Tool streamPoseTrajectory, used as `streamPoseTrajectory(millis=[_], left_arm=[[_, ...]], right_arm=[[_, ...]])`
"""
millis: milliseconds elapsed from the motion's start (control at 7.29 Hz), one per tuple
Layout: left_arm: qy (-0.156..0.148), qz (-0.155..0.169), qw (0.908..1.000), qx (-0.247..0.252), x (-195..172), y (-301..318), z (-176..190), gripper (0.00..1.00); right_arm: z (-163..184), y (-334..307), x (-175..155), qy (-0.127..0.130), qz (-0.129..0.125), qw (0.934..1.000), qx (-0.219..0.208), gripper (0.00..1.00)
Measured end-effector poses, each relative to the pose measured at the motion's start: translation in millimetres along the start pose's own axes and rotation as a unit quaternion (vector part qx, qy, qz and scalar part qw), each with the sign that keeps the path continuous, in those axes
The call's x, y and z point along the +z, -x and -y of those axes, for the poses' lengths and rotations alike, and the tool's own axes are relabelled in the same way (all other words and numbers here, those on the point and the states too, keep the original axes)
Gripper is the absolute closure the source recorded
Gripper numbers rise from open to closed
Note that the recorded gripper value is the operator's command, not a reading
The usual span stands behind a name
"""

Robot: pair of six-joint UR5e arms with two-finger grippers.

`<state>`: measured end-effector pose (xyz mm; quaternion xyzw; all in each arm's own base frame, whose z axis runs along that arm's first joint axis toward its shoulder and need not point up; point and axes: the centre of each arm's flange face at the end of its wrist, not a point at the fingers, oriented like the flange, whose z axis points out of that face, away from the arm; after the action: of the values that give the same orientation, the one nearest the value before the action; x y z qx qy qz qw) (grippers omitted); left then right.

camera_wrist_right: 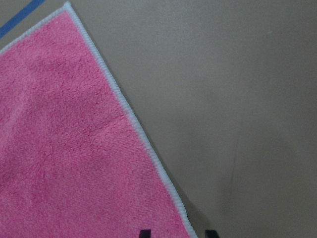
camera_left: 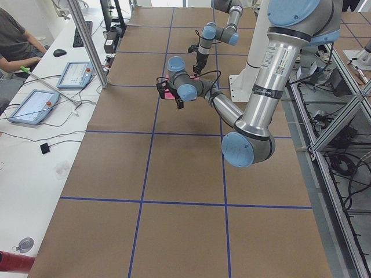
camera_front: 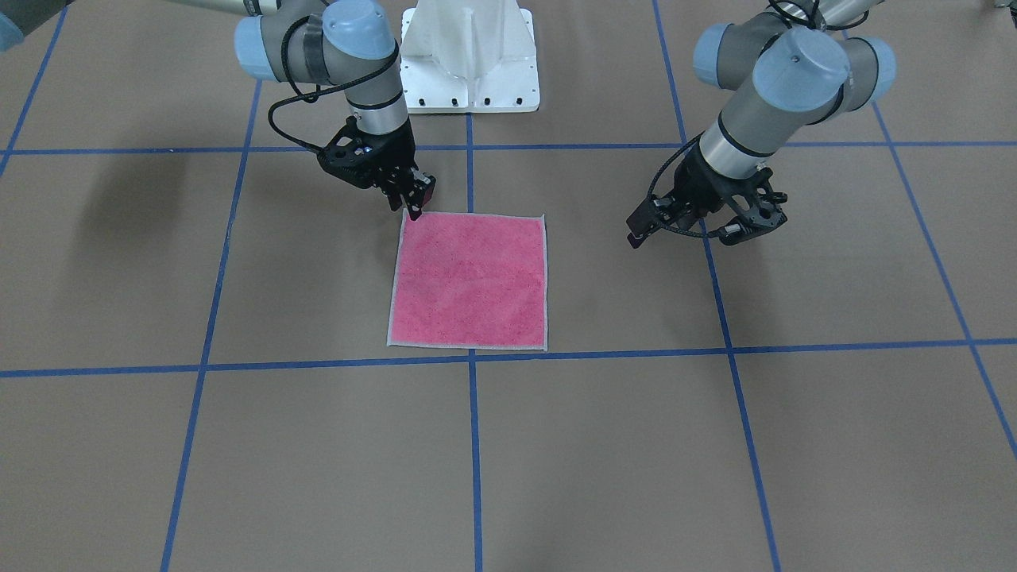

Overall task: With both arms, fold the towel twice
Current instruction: 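Position the right gripper at the towel's near corner while the left waits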

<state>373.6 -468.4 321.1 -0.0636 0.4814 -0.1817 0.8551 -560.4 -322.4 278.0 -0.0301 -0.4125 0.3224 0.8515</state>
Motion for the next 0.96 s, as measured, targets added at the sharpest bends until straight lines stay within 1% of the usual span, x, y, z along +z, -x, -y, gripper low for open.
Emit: streamPoseTrajectory(millis=[412, 961], left_arm=[[0.000, -0.002, 1.0000, 0.000, -0.6, -2.3, -0.6, 0.00], [-0.001, -0.004, 1.0000, 0.000, -2.8, -4.2, -1.4, 0.00]], right_arm=[[-4.9, -1.8, 3.1, 0.000, -0.003, 1.0000, -0.003, 0.58], [-9.4, -4.6, 6.0, 0.002, -0.007, 1.0000, -0.005, 0.69]])
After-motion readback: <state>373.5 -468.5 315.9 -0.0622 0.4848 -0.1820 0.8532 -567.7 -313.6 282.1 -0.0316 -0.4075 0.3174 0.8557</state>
